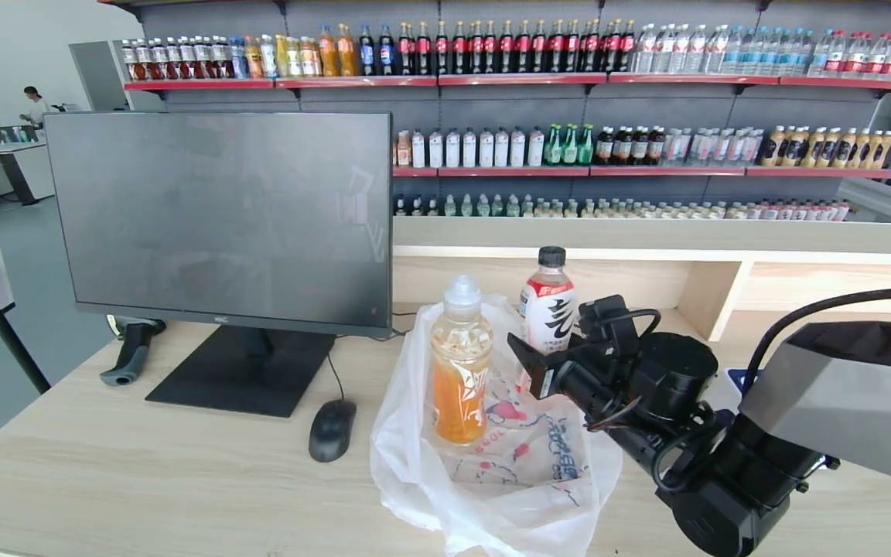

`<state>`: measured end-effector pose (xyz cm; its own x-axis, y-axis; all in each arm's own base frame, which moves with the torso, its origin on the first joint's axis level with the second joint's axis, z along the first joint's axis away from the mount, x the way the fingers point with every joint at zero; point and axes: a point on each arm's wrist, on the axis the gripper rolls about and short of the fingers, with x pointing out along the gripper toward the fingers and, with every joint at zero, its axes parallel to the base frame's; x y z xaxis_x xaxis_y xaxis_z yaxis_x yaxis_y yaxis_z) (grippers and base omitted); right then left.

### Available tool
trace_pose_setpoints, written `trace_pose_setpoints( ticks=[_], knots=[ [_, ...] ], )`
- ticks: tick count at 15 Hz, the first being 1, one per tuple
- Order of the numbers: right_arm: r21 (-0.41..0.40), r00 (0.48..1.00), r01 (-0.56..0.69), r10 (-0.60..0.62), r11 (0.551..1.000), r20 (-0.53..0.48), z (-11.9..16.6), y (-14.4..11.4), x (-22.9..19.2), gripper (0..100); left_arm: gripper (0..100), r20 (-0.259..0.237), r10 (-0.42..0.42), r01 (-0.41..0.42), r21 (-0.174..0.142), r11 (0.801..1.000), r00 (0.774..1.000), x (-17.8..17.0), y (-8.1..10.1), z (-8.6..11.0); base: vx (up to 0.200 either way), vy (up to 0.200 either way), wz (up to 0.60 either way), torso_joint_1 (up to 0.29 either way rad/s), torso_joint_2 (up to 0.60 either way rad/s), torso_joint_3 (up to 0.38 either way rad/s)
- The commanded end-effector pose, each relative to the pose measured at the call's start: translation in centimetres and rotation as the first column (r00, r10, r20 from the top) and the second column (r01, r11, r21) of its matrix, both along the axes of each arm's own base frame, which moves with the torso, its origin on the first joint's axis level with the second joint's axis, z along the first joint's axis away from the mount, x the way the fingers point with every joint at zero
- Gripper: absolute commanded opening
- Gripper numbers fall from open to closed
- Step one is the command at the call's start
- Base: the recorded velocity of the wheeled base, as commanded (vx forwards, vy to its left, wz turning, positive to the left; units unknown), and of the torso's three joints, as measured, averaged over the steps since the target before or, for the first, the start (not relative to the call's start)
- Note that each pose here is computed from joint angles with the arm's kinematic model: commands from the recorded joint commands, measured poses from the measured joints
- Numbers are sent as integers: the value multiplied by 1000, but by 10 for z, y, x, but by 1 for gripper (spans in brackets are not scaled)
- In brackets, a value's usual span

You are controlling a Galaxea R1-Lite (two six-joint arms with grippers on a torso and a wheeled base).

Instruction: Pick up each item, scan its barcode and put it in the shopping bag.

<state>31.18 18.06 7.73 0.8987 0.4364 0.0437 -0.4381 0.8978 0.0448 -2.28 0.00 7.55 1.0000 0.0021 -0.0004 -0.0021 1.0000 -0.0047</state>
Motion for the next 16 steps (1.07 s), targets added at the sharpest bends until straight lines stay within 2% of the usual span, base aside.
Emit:
trace_pose_setpoints(
  ticks=[1,7,11,16],
  knots=[
    [-8,1000,-8,8,1000,-14,-8,4,2,0,100,0,1,-1,-1,1000,1000,0,0,0,0,0,0,0,0,0],
    [-25,999,-29,27,999,-43,-22,13,2,0,100,-1,1,-1,-3,1000,1000,0,0,0,0,0,0,0,0,0],
    [-6,1000,-20,20,1000,-10,-15,14,9,0,100,0,1,-1,-3,1000,1000,0,0,0,0,0,0,0,0,0],
    [-18,999,-31,31,999,-30,-19,15,3,0,100,0,1,-1,-3,1000,1000,0,0,0,0,0,0,0,0,0]
  ],
)
